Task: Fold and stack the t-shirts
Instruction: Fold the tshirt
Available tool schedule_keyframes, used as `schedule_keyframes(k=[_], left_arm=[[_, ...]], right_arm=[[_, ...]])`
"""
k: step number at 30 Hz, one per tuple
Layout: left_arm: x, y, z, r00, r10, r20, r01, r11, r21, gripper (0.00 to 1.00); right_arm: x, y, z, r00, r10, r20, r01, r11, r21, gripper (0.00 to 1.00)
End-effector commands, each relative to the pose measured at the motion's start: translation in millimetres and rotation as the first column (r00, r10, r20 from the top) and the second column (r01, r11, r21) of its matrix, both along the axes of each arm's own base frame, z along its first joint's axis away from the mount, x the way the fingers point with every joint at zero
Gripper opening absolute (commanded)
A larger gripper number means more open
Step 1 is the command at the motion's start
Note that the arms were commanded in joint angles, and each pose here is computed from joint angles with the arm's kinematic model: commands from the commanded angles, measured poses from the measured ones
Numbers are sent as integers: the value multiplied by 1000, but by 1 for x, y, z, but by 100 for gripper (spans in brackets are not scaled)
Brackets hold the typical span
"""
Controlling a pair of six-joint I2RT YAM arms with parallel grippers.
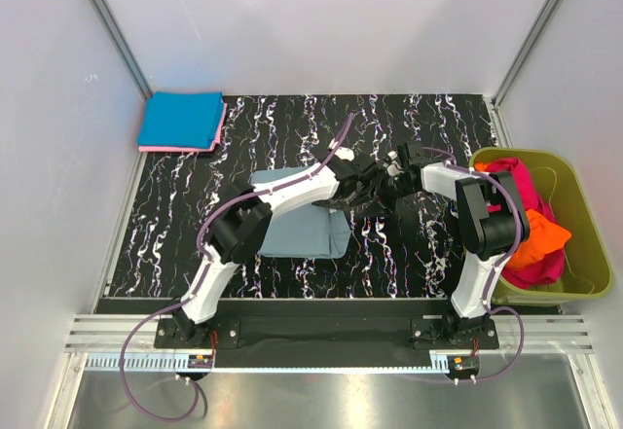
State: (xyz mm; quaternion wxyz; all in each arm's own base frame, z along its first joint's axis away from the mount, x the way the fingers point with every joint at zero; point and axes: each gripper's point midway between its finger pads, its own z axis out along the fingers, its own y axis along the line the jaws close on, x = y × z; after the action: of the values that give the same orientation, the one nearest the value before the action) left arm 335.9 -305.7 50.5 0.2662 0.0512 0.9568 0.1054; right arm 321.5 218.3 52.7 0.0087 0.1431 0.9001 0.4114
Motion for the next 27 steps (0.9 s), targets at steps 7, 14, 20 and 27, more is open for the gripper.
schedule_keyframes(k=[7,14,20,27], left_arm=[[12,-4,14,999,-4,52,4,1000,5,9],[8,-7,41,999,-37,29,39,994,-102,0],[9,0,63,999,-28,31,34,979,-199,0],[5,9,70,999,-33,36,40,975,-219,0]], right_arm=[[12,9,0,1000,9,13,-10,997,70,49],[28,31,2,999,24,36,-28,993,112,6],[43,58,-3,999,18,42,-23,992,127,4],[53,81,-22,999,13,46,-18,994,104,1]])
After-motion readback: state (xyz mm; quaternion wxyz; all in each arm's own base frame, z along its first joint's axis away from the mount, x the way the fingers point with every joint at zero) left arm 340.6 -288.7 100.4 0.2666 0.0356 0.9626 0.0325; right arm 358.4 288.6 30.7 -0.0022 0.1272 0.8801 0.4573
